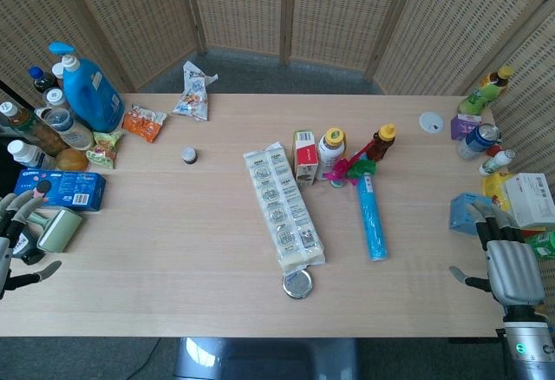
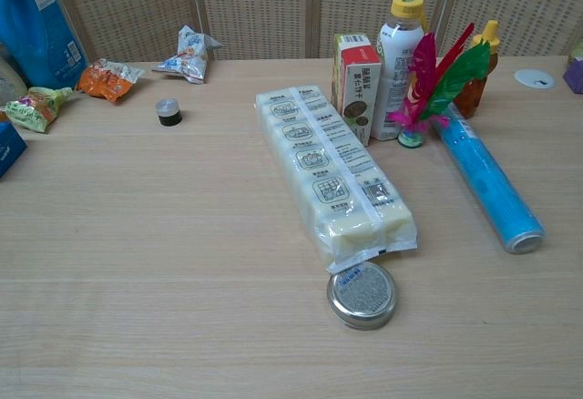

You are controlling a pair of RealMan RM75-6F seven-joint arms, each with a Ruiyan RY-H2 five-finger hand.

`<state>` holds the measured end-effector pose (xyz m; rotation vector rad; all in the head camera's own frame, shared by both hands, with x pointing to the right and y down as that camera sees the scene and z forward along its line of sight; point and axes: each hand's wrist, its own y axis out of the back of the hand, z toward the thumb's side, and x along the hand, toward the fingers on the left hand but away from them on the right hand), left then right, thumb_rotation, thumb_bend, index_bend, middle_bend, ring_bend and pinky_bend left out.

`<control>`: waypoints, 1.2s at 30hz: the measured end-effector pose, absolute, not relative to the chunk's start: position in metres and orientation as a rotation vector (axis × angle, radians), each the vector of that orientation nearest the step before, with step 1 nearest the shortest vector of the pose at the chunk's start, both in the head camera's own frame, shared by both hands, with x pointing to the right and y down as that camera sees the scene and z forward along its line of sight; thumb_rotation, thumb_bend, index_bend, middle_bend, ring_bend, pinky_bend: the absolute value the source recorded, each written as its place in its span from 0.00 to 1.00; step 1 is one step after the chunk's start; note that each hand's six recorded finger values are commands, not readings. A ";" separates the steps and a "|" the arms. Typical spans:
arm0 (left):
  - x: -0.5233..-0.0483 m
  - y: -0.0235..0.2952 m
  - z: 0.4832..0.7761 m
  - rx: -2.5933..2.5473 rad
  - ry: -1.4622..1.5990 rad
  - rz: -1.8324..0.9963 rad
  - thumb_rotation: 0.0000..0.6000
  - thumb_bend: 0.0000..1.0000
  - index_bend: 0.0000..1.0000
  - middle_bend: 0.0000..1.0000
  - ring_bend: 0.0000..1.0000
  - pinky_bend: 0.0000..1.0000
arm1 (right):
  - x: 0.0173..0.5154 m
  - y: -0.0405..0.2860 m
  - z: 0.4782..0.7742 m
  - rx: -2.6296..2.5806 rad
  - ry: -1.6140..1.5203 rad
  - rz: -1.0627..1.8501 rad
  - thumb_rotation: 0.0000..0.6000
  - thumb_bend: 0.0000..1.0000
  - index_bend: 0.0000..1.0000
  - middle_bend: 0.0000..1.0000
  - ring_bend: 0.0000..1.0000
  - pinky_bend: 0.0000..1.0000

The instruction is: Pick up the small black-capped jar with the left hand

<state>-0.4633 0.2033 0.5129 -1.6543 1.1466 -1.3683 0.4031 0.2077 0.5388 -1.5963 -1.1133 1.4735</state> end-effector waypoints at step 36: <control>-0.383 0.069 0.645 -1.716 0.707 -1.581 1.00 0.00 0.06 0.00 0.00 0.00 | 0.416 0.202 0.526 -1.628 -1.228 1.460 1.00 0.00 0.00 0.00 0.00 0.00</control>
